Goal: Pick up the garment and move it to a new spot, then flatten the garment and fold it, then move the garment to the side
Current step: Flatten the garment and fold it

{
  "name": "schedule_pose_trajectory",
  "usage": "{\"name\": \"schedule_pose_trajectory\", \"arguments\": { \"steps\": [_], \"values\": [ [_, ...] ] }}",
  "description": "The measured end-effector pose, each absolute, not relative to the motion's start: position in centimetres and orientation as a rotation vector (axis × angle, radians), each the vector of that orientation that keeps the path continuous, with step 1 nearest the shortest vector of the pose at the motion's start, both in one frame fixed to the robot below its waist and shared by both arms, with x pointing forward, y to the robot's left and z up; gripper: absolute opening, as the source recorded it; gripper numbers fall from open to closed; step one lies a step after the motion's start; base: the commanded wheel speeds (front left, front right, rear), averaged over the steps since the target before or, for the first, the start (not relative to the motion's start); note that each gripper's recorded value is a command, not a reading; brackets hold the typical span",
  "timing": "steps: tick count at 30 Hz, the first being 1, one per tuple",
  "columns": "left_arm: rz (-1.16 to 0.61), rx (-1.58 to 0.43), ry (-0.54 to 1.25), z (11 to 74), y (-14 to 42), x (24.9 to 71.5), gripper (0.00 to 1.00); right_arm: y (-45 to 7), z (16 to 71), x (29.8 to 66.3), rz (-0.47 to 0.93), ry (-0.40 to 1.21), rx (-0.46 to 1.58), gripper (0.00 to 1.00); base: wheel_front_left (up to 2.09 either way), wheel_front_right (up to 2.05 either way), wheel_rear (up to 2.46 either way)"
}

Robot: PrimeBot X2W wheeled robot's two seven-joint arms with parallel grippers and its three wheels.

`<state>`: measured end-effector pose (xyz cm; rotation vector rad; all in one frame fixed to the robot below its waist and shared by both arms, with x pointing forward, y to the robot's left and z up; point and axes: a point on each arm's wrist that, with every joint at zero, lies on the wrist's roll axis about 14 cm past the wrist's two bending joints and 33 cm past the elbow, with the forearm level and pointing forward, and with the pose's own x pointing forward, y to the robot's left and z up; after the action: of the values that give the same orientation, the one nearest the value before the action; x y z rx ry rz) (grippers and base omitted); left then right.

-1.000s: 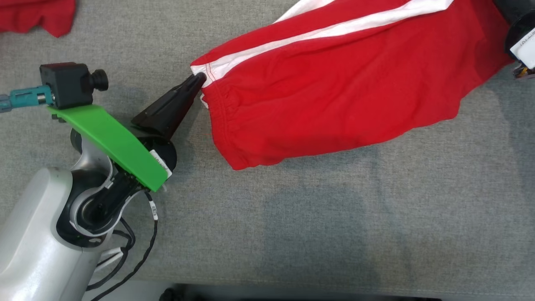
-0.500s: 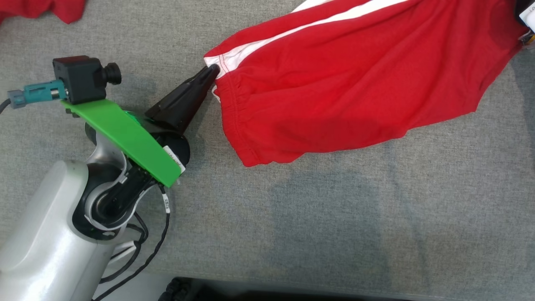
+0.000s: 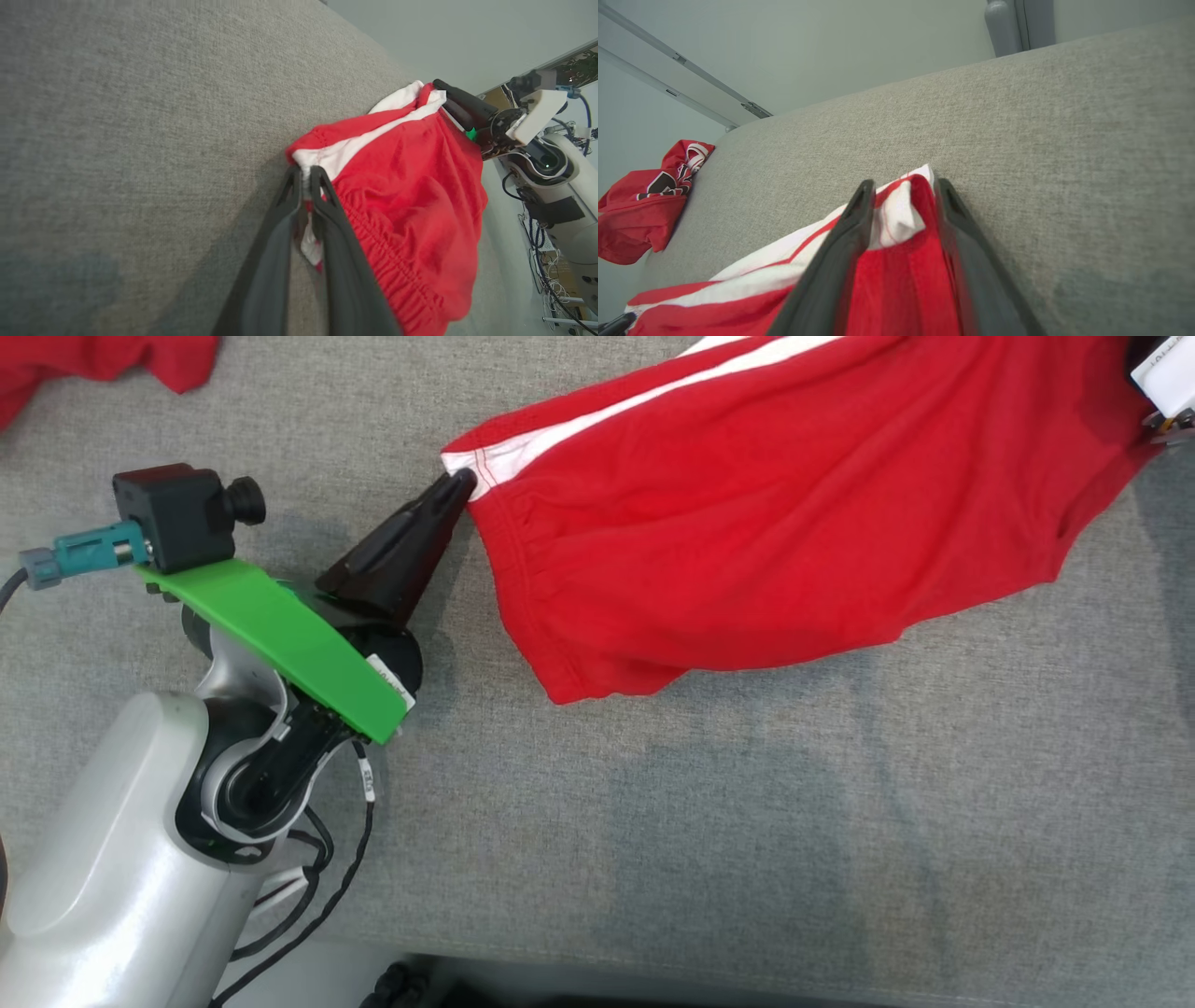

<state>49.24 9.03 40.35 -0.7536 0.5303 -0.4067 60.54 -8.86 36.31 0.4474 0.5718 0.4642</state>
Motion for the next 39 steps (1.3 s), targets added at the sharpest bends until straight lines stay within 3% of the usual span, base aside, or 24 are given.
{"name": "schedule_pose_trajectory", "arguments": {
  "steps": [6, 14, 18, 24, 32, 39],
  "values": [
    [-0.405, -0.719, 0.495, 41.2, 9.1, 49.2, 1.0, -9.6, 38.1, 60.7, 0.436, 0.476, 0.464, 1.0, 0.0, 0.0, 0.0],
    [-0.381, -0.496, 0.33, 43.9, 11.7, 49.7, 1.0, -12.2, 41.6, 59.9, 0.395, 0.294, 0.346, 1.0, 0.0, 0.0, 0.0],
    [-0.36, -0.364, 0.217, 45.8, 12.9, 49.3, 1.0, -14.0, 42.0, 57.8, 0.378, 0.25, 0.227, 1.0, 0.0, 0.0, 0.0],
    [-0.305, -0.337, 0.173, 46.1, 13.2, 46.6, 1.0, -15.8, 41.5, 53.6, 0.327, 0.23, 0.131, 1.0, 0.0, 0.0, 0.0],
    [-0.261, -0.291, 0.138, 46.2, 13.5, 42.3, 1.0, -15.2, 40.3, 48.4, 0.289, 0.285, 0.147, 1.0, 0.0, 0.0, 0.0],
    [-0.233, -0.294, 0.111, 47.5, 13.7, 39.6, 1.0, -14.7, 42.2, 47.2, 0.285, 0.254, 0.16, 1.0, 0.0, 0.0, 0.0]
  ]
}}
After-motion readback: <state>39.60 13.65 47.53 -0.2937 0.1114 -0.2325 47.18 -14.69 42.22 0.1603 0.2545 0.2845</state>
